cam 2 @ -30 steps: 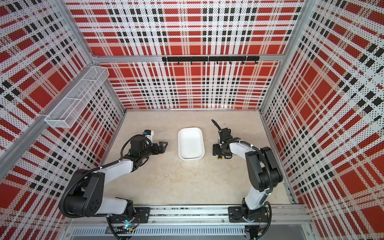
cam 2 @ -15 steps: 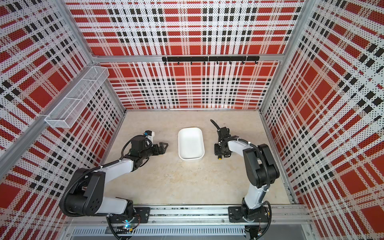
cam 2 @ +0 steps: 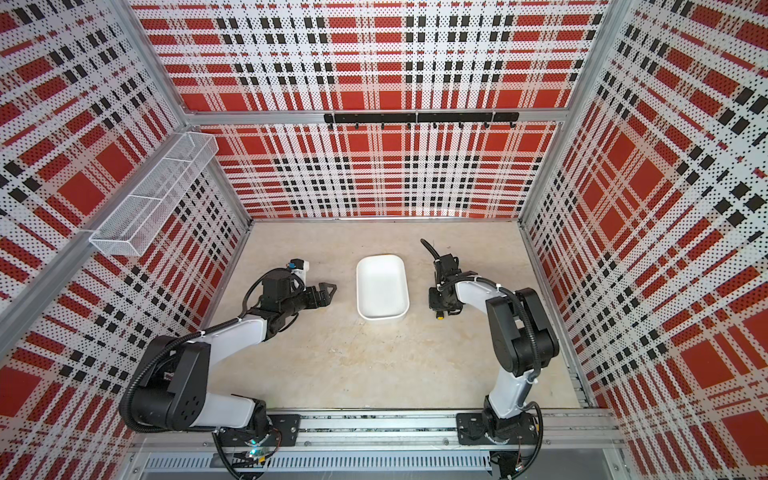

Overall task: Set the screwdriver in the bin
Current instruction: 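Close the right gripper on the handle and lift the screwdriver, then carry the screwdriver with the right gripper over the white tray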

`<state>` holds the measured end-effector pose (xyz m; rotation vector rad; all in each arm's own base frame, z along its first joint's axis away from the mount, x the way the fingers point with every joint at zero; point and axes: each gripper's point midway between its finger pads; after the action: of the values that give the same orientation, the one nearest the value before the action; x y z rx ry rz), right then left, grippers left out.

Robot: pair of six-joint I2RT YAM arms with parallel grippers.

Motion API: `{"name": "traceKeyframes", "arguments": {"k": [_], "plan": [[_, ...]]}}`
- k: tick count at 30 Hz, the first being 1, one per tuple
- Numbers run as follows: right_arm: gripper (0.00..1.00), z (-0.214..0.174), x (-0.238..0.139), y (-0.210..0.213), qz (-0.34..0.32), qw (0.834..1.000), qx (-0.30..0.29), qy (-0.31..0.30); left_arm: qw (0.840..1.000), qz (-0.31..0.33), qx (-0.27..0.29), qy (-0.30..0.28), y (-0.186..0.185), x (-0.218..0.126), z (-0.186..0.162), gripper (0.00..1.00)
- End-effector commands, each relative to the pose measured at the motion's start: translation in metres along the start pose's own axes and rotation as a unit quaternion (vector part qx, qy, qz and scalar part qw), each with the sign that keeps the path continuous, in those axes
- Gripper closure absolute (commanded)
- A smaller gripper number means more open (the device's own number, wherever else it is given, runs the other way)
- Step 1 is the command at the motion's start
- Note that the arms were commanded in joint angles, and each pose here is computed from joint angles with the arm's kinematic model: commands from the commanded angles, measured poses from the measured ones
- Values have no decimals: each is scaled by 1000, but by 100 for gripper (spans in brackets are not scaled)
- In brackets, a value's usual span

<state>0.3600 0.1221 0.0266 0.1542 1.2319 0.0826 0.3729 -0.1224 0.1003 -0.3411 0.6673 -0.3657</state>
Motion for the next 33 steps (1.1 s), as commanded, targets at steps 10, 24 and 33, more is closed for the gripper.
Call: {"name": "traceKeyframes", "arguments": {"k": [10, 24, 33], "plan": [[100, 46, -110, 41, 98, 982, -27, -161, 999, -31, 8, -13, -15, -4, 11, 2], [100, 43, -166, 148, 236, 924, -68, -294, 999, -33, 8, -19, -14, -2, 13, 2], [100, 38, -124, 171, 191, 952, -31, -236, 999, -35, 9, -19, -12, -2, 12, 2]]}}
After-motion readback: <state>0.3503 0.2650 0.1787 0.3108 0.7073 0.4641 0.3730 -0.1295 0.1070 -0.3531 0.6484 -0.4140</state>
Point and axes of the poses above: each gripper's point midway between its finger pads, its own x axis out along the fingers, its own y axis along the line the jaws close on, z = x × y, and after that the axes turned 1 degree about -x, right-handed
